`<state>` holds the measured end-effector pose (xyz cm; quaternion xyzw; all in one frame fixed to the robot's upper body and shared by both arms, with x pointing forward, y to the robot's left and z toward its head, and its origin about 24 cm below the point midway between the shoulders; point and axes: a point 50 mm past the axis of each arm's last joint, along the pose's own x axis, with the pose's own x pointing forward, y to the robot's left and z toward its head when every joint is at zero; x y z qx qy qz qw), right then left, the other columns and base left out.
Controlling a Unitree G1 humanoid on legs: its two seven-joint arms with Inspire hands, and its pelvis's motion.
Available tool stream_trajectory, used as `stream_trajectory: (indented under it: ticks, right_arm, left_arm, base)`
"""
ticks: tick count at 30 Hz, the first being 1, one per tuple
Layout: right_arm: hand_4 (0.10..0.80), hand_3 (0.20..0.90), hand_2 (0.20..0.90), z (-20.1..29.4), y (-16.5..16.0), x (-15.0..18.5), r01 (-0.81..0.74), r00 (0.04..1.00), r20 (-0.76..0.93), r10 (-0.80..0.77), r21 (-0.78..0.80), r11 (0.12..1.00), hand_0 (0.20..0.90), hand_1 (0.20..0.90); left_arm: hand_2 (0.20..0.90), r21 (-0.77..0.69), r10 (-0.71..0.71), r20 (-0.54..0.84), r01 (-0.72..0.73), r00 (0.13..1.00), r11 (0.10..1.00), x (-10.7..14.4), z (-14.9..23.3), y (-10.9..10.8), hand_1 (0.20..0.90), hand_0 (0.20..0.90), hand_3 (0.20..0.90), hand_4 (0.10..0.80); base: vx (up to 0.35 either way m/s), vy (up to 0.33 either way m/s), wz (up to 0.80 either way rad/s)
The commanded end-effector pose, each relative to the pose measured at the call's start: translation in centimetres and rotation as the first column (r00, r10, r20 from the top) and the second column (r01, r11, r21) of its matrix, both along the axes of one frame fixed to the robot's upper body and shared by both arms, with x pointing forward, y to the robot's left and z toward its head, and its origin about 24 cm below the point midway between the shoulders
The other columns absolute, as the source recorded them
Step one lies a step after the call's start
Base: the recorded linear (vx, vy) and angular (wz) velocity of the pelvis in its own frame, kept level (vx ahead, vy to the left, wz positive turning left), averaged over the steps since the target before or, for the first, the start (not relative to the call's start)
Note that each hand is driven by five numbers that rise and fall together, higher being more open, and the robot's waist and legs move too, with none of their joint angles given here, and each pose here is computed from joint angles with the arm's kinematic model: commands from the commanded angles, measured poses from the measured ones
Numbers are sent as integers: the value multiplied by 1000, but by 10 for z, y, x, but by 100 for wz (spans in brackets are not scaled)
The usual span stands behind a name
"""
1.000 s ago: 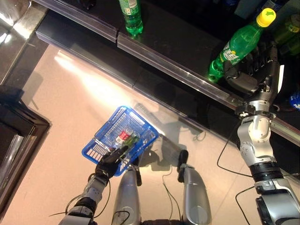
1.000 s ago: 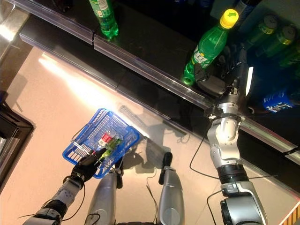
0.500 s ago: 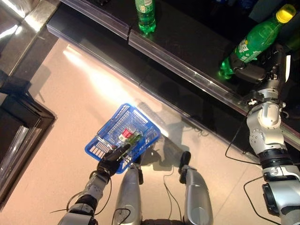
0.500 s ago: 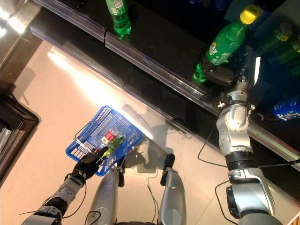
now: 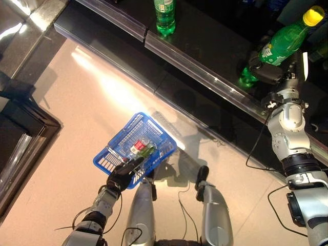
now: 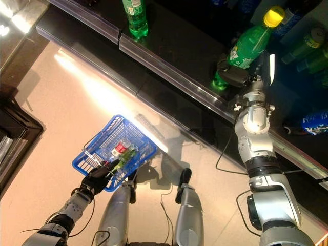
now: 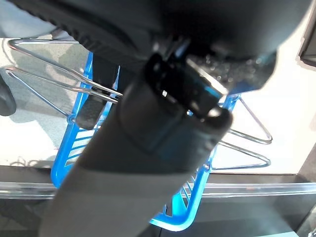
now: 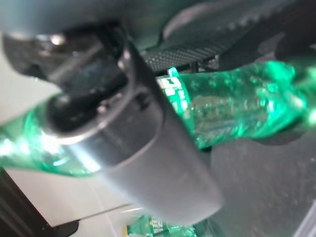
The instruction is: Pick up the drink and place into the basket.
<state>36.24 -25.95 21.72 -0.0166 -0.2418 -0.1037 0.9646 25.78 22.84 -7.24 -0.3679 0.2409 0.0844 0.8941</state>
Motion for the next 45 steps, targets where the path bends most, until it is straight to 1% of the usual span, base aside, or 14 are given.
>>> stream_trajectory:
  ticks: [1, 13, 18, 21, 27, 30, 34, 38, 45]
  right_arm:
    - [100, 200, 300, 81, 4, -14, -20, 956, 289, 45, -90, 996, 300, 300]
    - [100, 200, 300, 83, 5, -15, -20, 951, 305, 48, -95, 995, 300, 300]
    - [100, 200, 300, 83, 9, -17, -23, 946, 319, 61, -124, 992, 300, 300]
    - [100, 200, 300, 79, 15, -20, -3, 948, 310, 69, -210, 978, 300, 300]
    - [100, 200, 300, 72, 11, -34, -21, 945, 313, 95, -232, 972, 300, 300]
    - [100, 200, 300, 66, 13, -38, -62, 945, 298, 138, -252, 966, 300, 300]
    - [100, 200, 300, 53, 24, -42, -146, 947, 237, 215, -278, 949, 300, 300]
    - [100, 200, 300, 40, 34, -43, -223, 940, 186, 286, -300, 928, 300, 300]
    - [100, 200, 300, 32, 51, -48, -300, 917, 156, 368, -340, 891, 300, 300]
  left_arm:
    - [300, 11, -122, 58, 121, 991, 993, -15, -2, 2, 300, 300, 200, 100]
    - [300, 17, -130, 69, 129, 989, 992, -12, 0, 1, 300, 300, 200, 100]
    - [300, 12, -126, 74, 125, 989, 992, -12, -1, 0, 300, 300, 200, 100]
    - [300, 6, -116, 71, 116, 991, 993, -18, -3, 0, 300, 300, 200, 100]
    - [300, 8, -109, 32, 109, 993, 994, -35, -13, 4, 300, 300, 200, 100]
    - [300, 3, -103, 15, 103, 995, 995, -44, -19, 3, 300, 300, 200, 100]
    - [300, -12, -100, -35, 99, 994, 995, -60, -29, 1, 300, 300, 200, 100]
    - [300, -33, -92, -44, 91, 995, 995, -68, -33, -2, 300, 300, 200, 100]
    - [300, -80, -99, 35, 101, 995, 992, -63, -27, -10, 300, 300, 200, 100]
  base:
    - [0, 0, 0]
    - [0, 0, 0]
    - [0, 0, 0]
    - [41, 38, 2]
    - [124, 4, 12]
    - [141, 12, 19]
    - [207, 34, 15]
    - [146, 32, 16]
    - [25, 6, 17]
